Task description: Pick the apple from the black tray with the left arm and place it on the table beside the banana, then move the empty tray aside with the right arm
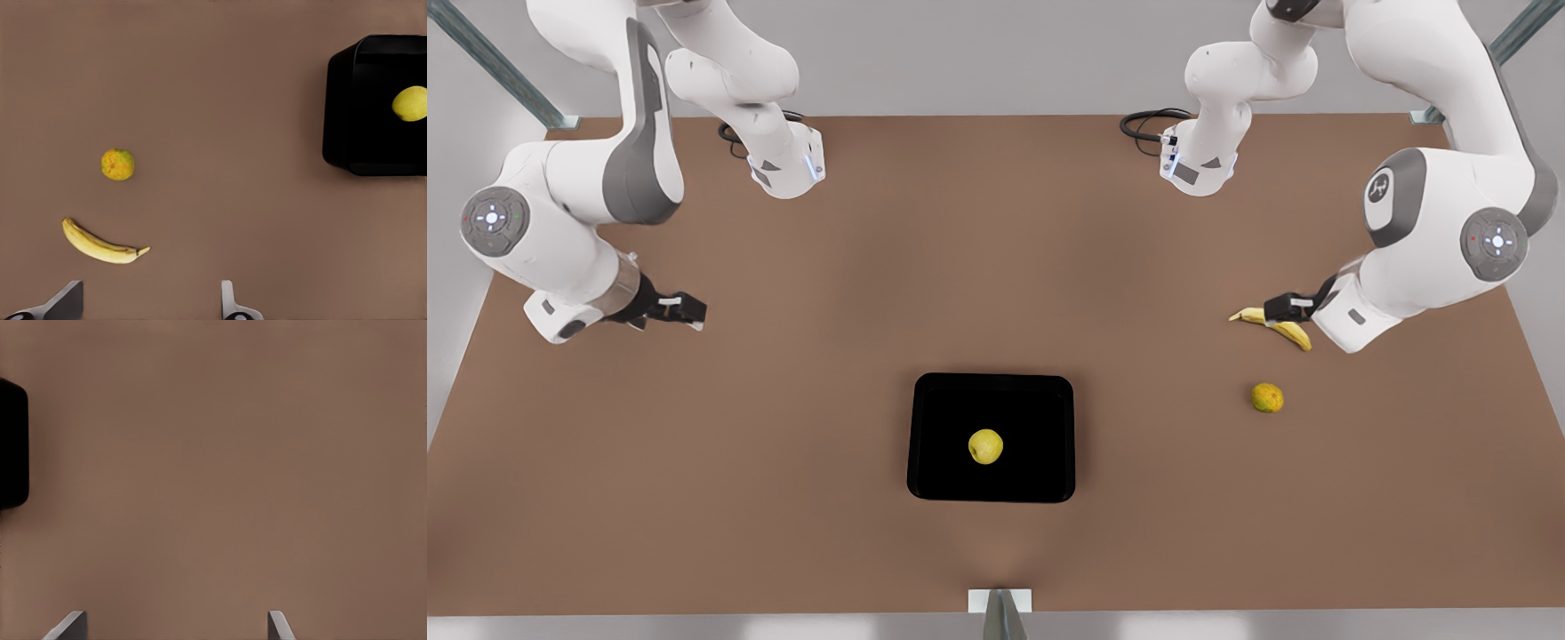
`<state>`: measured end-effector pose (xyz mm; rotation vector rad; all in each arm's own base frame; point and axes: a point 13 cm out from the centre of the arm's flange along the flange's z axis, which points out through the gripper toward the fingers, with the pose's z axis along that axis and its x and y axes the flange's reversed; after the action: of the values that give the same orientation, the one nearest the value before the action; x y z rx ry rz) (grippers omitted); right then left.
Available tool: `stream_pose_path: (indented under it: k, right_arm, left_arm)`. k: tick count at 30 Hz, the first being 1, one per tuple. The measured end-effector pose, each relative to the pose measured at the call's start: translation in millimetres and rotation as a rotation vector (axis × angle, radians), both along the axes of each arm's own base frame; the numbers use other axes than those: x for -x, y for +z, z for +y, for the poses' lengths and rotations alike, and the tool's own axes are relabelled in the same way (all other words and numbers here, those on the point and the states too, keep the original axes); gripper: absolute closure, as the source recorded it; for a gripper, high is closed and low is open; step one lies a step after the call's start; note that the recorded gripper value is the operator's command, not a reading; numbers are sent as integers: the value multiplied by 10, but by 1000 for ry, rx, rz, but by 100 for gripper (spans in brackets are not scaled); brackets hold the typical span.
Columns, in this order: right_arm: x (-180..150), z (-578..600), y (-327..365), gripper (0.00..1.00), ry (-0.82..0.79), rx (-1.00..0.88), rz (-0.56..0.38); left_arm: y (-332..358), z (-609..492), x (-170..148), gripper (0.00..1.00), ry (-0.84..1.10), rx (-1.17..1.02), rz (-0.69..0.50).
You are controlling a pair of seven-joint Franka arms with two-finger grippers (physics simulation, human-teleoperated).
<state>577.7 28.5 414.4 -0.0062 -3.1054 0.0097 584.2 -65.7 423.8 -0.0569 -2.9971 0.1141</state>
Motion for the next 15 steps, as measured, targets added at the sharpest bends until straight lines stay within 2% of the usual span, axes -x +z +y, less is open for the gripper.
stream_pose_path:
  k: [4,7,10,15]
  right_arm:
    - [-260,-98,225,0,-14,20,-111]
    - [-349,-188,380,0,-30,29,-156]
    - [-358,-221,418,0,-39,34,-163]
    - [-339,-175,411,0,-37,37,-155]
  left_arm:
    - [-12,-260,-48,0,-36,15,-26]
    - [-97,-1854,-145,0,-256,34,-65]
    - [-948,-3120,-28,0,-379,-32,-63]
    - [-1924,-4026,-322,0,-258,-21,-174]
